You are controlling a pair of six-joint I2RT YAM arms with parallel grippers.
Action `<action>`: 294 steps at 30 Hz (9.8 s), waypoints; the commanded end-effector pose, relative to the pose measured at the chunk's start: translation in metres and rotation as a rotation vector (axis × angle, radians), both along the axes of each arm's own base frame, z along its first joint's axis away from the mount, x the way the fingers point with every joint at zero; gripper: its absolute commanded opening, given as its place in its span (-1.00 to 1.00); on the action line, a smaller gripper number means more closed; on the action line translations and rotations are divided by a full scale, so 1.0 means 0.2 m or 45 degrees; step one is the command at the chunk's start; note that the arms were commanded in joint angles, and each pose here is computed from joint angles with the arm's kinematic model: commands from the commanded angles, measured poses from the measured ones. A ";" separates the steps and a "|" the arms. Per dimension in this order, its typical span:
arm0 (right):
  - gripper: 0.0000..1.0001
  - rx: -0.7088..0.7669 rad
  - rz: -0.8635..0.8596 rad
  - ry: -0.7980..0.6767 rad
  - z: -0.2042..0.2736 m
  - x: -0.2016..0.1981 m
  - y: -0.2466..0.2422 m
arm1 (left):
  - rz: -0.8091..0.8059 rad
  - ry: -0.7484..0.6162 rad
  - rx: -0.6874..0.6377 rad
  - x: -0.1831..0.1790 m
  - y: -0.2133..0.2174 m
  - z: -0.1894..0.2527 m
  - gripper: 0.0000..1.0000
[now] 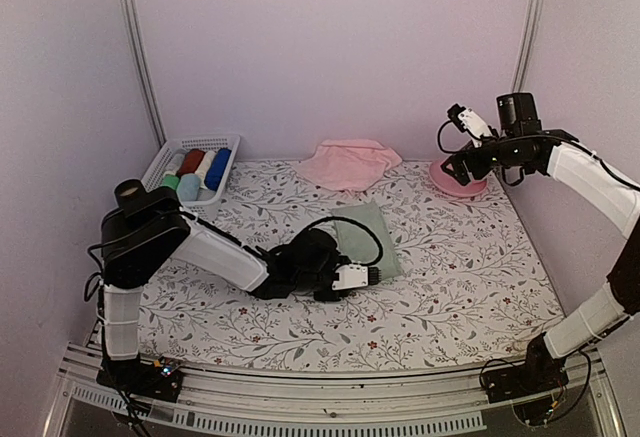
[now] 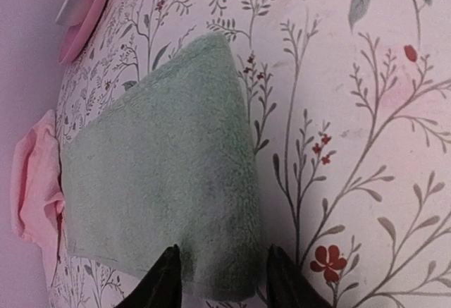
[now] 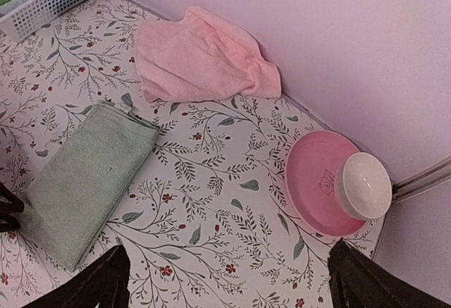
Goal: Roll the towels
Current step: Roll the towel at the center of the board.
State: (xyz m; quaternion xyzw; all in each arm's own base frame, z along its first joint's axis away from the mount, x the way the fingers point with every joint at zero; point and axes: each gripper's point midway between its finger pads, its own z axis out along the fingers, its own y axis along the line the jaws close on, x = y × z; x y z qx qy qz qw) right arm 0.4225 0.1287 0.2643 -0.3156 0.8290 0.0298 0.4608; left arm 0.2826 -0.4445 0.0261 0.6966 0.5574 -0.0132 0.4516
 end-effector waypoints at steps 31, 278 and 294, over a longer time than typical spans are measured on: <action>0.66 -0.399 1.293 -0.321 -0.86 -0.81 0.66 | 0.022 0.829 -0.284 -0.03 0.10 0.06 -1.00; -0.07 -0.235 1.339 -0.006 -0.88 -0.82 0.69 | 0.008 0.957 0.029 -0.14 0.11 -0.16 -1.00; -0.23 -0.493 1.236 0.027 -1.14 -0.78 0.82 | -0.020 1.266 -0.073 -0.13 0.09 -0.12 -1.00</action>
